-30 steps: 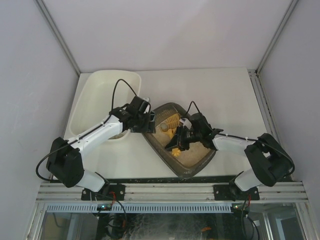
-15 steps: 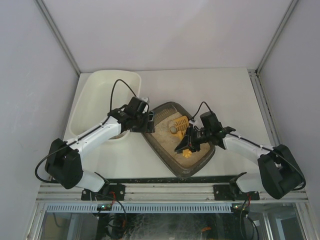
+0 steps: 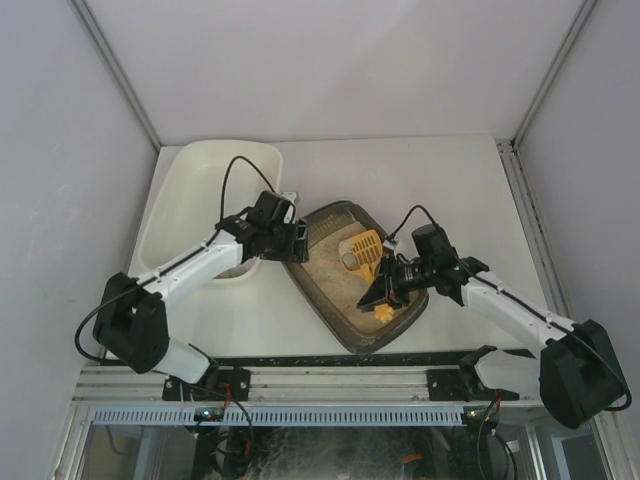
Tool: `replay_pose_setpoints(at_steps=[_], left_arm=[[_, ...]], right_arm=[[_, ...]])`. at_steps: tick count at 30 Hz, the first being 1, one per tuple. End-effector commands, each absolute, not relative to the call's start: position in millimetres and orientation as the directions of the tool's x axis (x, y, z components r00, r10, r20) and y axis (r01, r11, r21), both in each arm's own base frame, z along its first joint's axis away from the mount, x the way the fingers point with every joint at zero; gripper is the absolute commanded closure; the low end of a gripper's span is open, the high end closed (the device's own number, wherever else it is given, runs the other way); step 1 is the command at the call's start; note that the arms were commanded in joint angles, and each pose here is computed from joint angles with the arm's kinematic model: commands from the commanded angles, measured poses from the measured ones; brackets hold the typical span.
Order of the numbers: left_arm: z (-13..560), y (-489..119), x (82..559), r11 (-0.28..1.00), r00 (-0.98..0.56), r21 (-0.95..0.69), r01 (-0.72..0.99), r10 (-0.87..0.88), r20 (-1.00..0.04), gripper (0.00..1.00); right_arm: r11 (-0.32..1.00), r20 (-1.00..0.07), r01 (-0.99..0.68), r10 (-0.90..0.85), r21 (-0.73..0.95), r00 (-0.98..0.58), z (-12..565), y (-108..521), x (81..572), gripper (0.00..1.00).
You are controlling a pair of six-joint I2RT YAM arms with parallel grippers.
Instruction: Clean the litter box
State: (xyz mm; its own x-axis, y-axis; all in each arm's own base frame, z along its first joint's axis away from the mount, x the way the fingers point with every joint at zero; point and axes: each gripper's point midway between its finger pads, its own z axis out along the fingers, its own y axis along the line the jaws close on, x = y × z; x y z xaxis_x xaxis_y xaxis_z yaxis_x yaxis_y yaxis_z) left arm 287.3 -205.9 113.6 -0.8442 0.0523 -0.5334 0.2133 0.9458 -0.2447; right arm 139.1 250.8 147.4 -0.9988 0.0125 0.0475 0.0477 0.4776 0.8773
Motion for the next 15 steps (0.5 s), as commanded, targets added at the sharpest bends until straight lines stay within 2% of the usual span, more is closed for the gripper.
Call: replay_pose_setpoints(at_steps=[1, 3, 8, 12, 13, 15], left_arm=[[165, -226, 346, 0.93, -0.731, -0.281, 0.236, -0.021, -0.683, 0.29], [166, -232, 352, 0.925, -0.736, -0.29, 0.244, -0.018, -0.676, 0.25], [153, -241, 363, 0.924, -0.75, -0.29, 0.249, -0.005, -0.661, 0.09], [145, -250, 365, 0.914, -0.769, -0.319, 0.25, -0.012, -0.639, 0.05], [144, -252, 365, 0.911, -0.773, -0.326, 0.25, -0.015, -0.634, 0.01], [143, -256, 365, 0.905, -0.782, -0.339, 0.255, -0.013, -0.623, 0.0]], right_arm=[[0.464, -0.047, -0.05, -0.019, 0.884, -0.999, 155, 246, 131, 1.0], [0.471, -0.073, -0.072, -0.015, 0.879, -0.997, 153, 243, 130, 1.0], [0.489, -0.173, -0.147, 0.008, 0.86, -0.985, 149, 237, 133, 1.0], [0.491, -0.237, -0.195, 0.025, 0.849, -0.971, 145, 237, 143, 1.0], [0.49, -0.242, -0.199, 0.024, 0.849, -0.97, 143, 238, 145, 1.0], [0.48, -0.252, -0.214, 0.017, 0.851, -0.967, 143, 241, 148, 1.0]])
